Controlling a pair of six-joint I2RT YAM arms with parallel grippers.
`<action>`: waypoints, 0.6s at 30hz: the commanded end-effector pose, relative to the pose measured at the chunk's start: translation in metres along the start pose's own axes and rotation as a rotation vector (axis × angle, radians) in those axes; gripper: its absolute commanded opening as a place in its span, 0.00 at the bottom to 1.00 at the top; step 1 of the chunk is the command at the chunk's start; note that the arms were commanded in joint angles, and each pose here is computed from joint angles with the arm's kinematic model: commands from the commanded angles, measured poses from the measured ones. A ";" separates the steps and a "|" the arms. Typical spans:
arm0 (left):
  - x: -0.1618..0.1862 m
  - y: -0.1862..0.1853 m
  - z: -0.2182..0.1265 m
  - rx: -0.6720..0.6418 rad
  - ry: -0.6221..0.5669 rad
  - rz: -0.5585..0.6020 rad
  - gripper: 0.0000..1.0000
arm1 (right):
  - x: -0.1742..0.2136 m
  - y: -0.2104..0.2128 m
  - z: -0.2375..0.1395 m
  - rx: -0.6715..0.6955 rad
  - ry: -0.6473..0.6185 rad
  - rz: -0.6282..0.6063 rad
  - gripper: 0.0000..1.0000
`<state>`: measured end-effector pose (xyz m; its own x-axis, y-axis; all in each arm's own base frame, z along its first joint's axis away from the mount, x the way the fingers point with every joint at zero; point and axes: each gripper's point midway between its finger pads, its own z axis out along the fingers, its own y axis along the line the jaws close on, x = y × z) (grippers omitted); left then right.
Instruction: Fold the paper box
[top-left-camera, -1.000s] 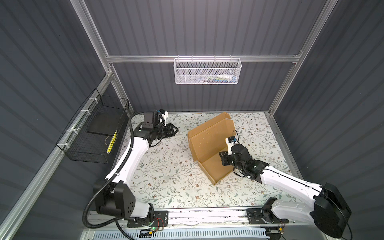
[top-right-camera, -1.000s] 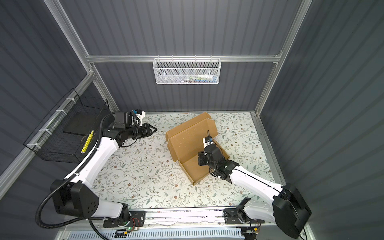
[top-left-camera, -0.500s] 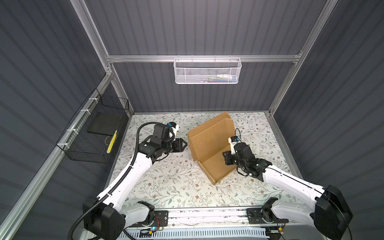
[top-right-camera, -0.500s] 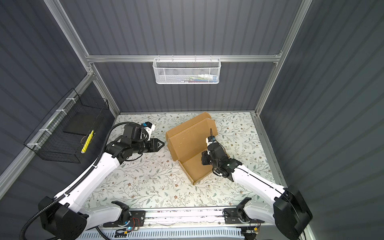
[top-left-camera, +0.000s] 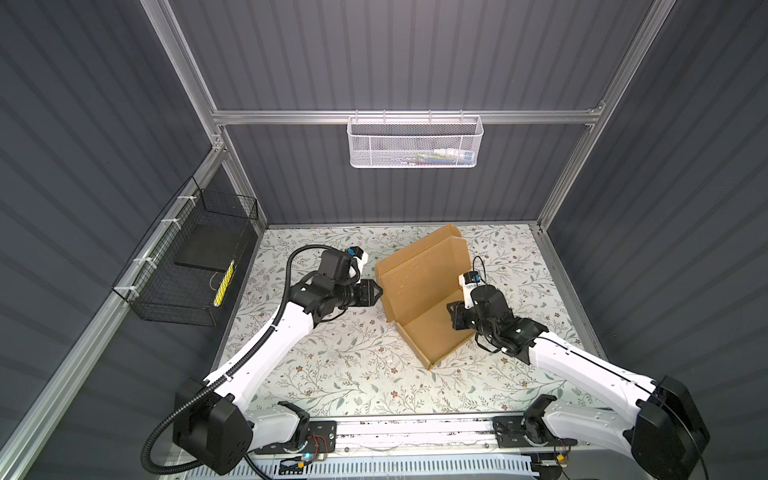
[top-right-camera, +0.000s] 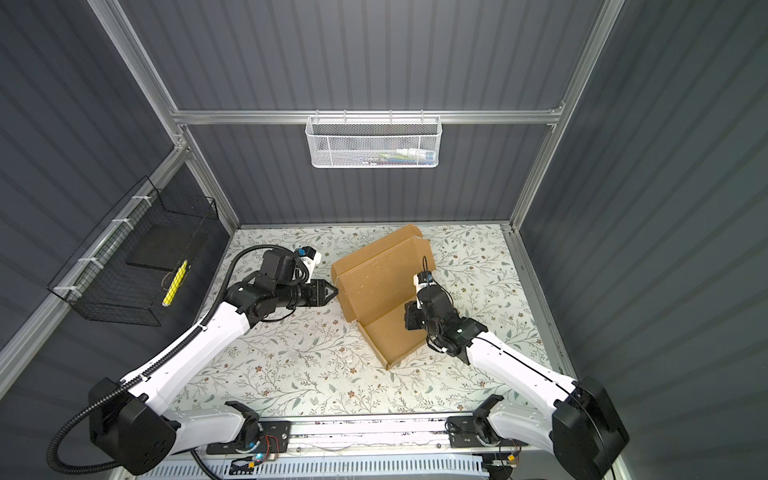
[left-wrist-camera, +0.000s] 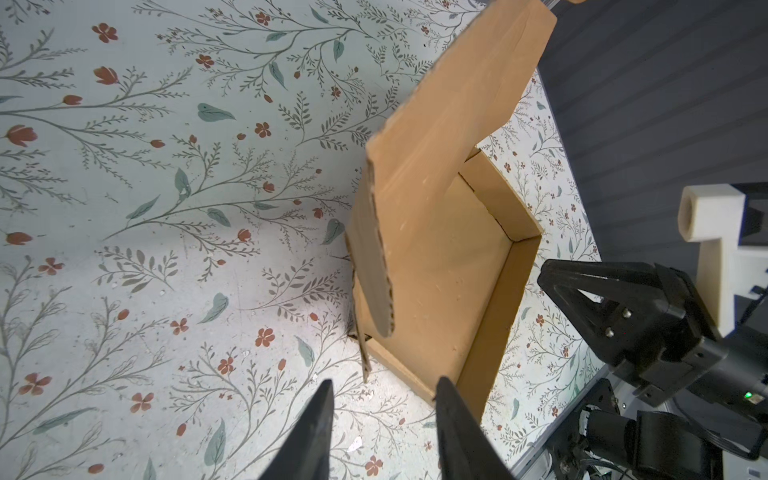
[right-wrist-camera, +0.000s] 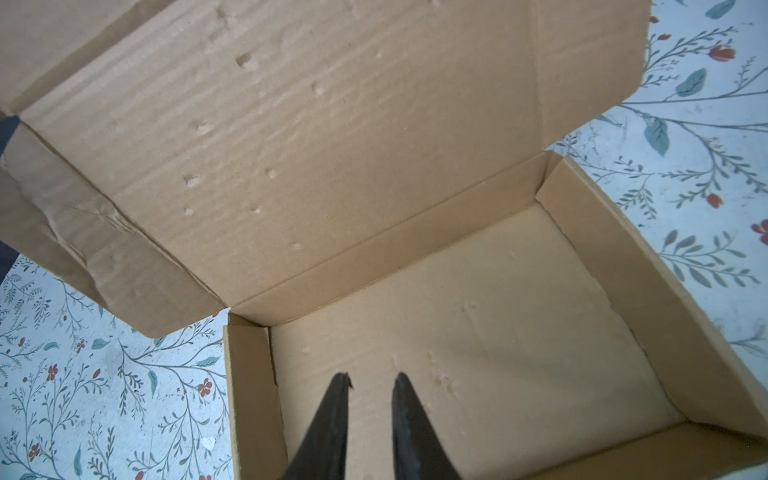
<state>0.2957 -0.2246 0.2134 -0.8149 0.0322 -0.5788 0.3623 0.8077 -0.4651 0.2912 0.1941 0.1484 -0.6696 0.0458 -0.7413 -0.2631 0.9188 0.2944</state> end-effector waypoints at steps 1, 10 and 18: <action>0.005 0.001 0.012 -0.012 0.012 0.000 0.41 | -0.011 0.001 -0.010 -0.006 -0.032 0.001 0.23; 0.008 0.009 0.031 -0.064 0.036 0.017 0.41 | -0.009 -0.002 -0.013 -0.004 -0.038 0.008 0.23; 0.005 0.013 0.046 -0.086 0.041 0.036 0.37 | -0.009 -0.005 -0.015 0.002 -0.040 0.009 0.23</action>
<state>0.3116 -0.2382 0.1735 -0.8356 0.0705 -0.5448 0.3378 0.8480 -0.4084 0.2909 0.1885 0.1647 -0.6400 0.0748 -0.7648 -0.2632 0.9137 0.3097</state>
